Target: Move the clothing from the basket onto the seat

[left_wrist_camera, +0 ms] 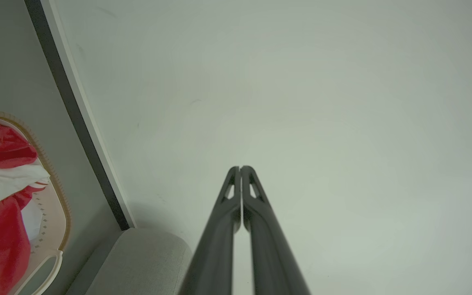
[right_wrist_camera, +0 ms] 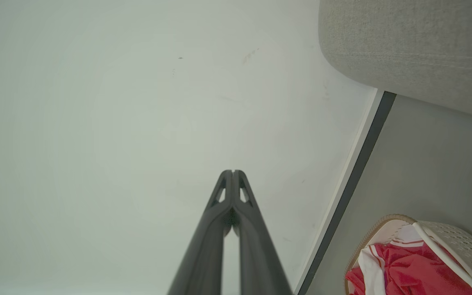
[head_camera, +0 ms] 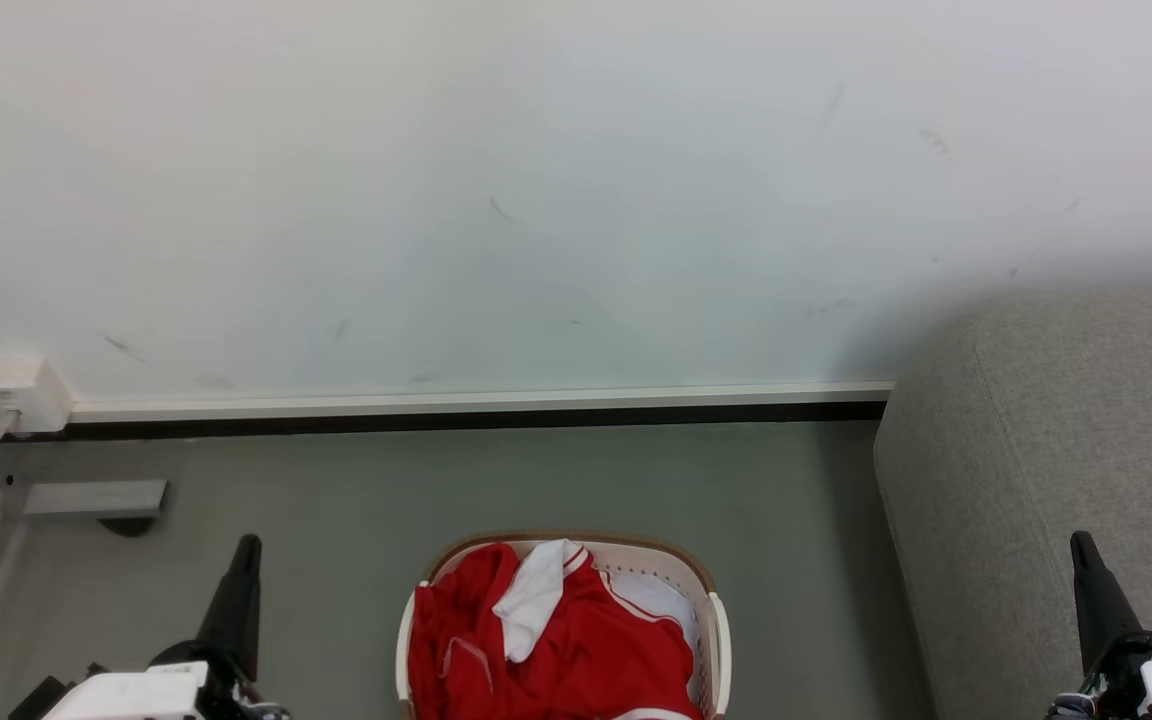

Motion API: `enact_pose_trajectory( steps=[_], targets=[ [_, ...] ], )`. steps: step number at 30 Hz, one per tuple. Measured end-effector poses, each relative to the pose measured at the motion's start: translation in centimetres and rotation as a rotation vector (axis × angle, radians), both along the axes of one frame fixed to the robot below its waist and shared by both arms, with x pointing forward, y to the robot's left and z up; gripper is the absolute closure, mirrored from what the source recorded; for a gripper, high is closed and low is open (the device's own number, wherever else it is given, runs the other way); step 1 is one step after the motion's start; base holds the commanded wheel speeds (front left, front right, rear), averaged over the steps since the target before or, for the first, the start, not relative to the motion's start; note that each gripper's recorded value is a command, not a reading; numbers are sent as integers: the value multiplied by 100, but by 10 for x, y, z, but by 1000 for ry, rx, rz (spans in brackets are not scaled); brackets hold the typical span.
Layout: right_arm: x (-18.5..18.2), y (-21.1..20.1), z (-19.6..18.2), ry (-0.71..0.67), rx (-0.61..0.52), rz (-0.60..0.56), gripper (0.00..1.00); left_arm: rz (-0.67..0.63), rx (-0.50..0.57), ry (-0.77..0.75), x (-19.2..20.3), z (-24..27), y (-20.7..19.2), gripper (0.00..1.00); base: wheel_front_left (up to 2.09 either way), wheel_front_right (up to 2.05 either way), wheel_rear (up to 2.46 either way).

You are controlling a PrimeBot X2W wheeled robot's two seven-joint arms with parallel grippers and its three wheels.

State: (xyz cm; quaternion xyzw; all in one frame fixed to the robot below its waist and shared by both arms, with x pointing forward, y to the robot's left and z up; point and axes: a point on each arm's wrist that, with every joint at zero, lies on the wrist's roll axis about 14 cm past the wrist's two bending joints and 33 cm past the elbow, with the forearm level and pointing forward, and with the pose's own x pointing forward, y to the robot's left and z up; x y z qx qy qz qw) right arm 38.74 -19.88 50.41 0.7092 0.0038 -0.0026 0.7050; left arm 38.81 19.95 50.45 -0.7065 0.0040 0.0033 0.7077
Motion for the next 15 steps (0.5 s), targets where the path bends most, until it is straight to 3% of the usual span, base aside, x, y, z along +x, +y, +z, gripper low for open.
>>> enact_pose_trajectory(
  steps=[15],
  targets=[
    [0,0,0,0,0,0,100,0,0,0,0,0,0,100,0,0,0]
  ],
)
